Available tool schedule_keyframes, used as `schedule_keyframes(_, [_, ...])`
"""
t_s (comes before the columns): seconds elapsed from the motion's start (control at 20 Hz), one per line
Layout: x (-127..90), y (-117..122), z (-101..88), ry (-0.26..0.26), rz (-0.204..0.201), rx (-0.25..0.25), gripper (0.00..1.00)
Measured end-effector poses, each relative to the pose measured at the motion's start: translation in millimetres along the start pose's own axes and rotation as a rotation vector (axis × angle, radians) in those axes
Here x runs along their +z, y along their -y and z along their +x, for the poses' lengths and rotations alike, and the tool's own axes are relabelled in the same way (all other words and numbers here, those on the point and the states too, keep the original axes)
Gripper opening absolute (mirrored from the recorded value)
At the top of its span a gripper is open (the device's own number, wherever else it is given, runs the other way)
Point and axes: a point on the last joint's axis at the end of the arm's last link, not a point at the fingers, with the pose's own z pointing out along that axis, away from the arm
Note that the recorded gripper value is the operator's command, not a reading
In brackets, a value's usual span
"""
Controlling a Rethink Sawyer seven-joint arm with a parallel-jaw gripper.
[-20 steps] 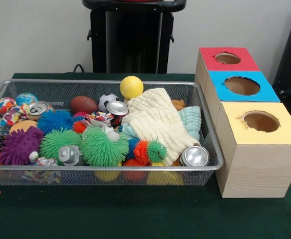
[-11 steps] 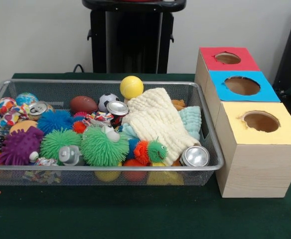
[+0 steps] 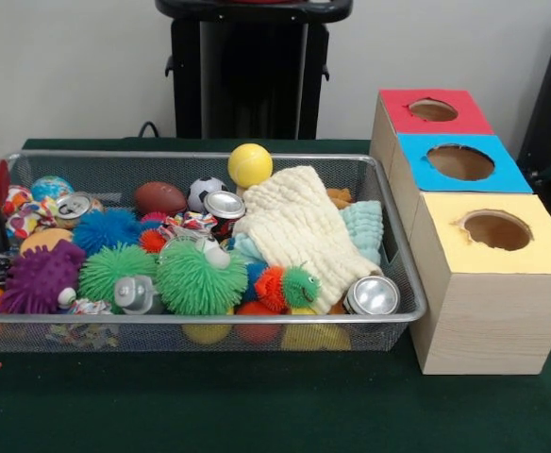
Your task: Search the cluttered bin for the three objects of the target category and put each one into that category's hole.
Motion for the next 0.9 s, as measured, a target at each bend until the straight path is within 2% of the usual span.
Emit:
schedule_keyframes(0.05, [-1,0,-0.2,0.000,0.003,-0.002,1.00])
schedule_keyframes(0.1, [-3,2,0.2,0.001,0.010,-0.004,0.00])
schedule_keyframes(0.2, [-3,4,0.6,0.002,0.014,-0.004,0.00])
schedule_keyframes(0.25, [-5,11,2.7,0.003,0.032,-0.005,0.00])
schedule_keyframes(0.4, [-5,10,2.6,-0.001,0.041,-0.013,0.00])
schedule_keyframes(0.55, [-5,6,1.1,-0.015,0.067,-0.039,0.00])
schedule_keyframes(0.65, [-5,3,-0.2,-0.027,0.090,-0.063,0.00])
schedule_keyframes(0.7, [-5,1,-1.1,-0.036,0.107,-0.081,0.00])
schedule_keyframes(0.75, [-4,-3,-3.0,-0.054,0.142,-0.118,0.00])
schedule_keyframes(0.9, [-4,-9,-4.9,-0.077,0.185,-0.164,0.00])
